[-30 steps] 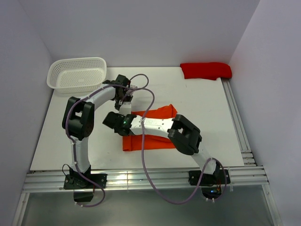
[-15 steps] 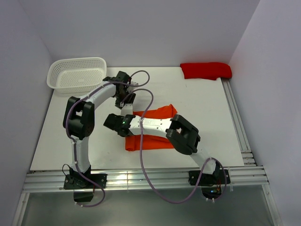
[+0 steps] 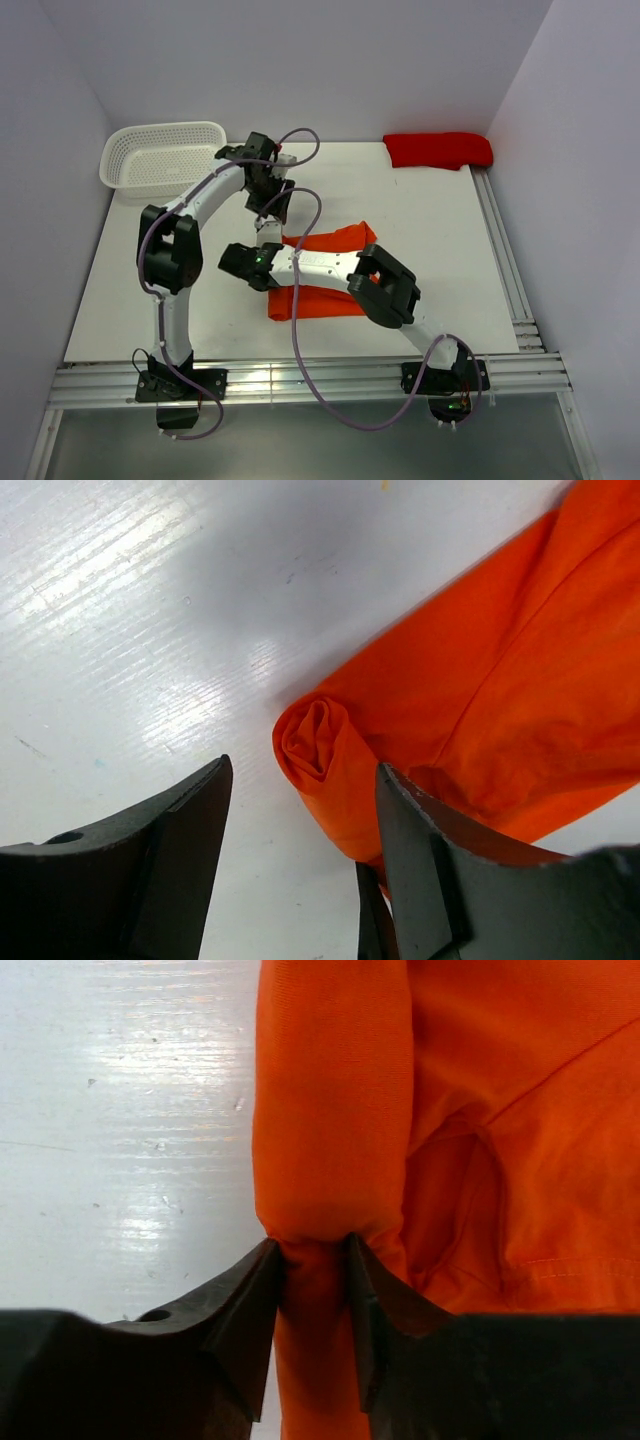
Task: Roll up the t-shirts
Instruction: Roll the tshirt
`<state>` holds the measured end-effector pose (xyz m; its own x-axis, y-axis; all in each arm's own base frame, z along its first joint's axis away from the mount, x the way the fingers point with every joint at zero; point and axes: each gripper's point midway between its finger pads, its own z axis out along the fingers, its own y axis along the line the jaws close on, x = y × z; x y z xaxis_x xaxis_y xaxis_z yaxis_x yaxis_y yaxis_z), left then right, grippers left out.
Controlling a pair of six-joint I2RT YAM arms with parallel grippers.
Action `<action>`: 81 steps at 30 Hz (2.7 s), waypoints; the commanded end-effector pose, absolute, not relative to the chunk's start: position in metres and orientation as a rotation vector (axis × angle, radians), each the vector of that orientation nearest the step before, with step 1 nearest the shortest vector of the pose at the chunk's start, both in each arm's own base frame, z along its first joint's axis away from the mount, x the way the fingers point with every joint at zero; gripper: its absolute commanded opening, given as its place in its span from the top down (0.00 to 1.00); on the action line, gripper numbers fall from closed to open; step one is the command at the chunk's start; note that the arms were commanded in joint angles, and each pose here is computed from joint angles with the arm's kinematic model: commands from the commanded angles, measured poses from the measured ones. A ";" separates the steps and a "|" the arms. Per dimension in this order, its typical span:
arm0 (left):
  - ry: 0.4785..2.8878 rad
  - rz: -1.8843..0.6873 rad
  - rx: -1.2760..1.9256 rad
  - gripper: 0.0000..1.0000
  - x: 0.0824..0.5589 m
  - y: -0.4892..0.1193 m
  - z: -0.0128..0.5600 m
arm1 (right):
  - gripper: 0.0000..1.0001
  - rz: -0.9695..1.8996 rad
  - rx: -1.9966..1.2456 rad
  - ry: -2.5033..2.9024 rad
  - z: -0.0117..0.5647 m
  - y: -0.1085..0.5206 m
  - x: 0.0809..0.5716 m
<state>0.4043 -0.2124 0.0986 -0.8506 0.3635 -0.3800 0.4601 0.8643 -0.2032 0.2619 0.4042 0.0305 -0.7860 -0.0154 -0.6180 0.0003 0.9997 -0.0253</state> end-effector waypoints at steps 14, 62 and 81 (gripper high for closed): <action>2.575 -0.758 0.659 0.32 0.395 -0.179 0.142 | 0.68 1.021 0.207 2.308 0.079 0.424 0.254; 2.724 -0.622 0.519 0.42 0.381 -0.165 0.058 | 0.64 0.360 0.106 2.353 0.070 0.465 0.283; 2.722 -0.599 0.522 0.41 0.389 -0.166 0.066 | 0.46 0.147 0.020 2.452 0.037 0.452 0.271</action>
<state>0.3825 -0.1622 0.0590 -0.8926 0.2780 -0.3549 0.4017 0.8478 -0.3461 0.2719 0.4564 0.0413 -0.7723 0.0987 -0.6275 -0.0127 0.9852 0.1707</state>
